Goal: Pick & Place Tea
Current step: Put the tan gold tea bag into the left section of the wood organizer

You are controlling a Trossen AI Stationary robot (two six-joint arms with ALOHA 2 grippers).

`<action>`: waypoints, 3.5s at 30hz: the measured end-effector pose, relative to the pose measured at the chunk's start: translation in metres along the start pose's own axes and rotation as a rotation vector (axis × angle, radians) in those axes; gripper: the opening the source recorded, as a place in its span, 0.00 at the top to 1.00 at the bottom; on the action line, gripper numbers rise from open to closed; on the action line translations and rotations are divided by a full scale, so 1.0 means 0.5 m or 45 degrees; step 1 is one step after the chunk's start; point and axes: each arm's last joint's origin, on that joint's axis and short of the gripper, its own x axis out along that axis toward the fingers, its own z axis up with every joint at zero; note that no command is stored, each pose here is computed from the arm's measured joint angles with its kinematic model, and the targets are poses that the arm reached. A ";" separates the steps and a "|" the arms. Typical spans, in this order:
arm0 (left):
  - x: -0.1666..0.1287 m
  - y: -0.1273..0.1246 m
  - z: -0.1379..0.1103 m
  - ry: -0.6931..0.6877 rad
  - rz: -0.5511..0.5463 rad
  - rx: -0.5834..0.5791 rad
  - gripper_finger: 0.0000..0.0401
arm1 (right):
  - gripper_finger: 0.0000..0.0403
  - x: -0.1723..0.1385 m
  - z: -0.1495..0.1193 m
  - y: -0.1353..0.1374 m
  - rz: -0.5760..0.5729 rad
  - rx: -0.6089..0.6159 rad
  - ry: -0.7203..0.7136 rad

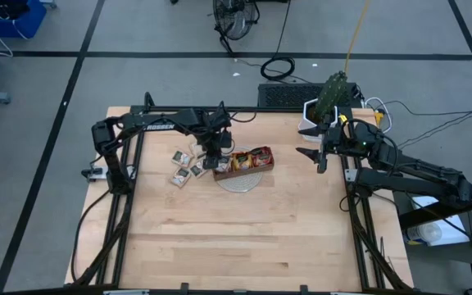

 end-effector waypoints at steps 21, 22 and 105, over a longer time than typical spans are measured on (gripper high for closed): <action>-0.007 -0.047 0.023 -0.029 0.249 -0.012 1.00 | 0.35 0.000 0.001 0.000 0.000 -0.001 -0.001; -0.004 -0.050 0.024 -0.031 0.262 -0.016 1.00 | 0.35 0.000 0.001 0.000 0.000 -0.001 -0.001; 0.112 -0.132 0.008 0.104 0.170 0.000 1.00 | 0.35 0.000 -0.004 0.000 -0.001 -0.014 0.027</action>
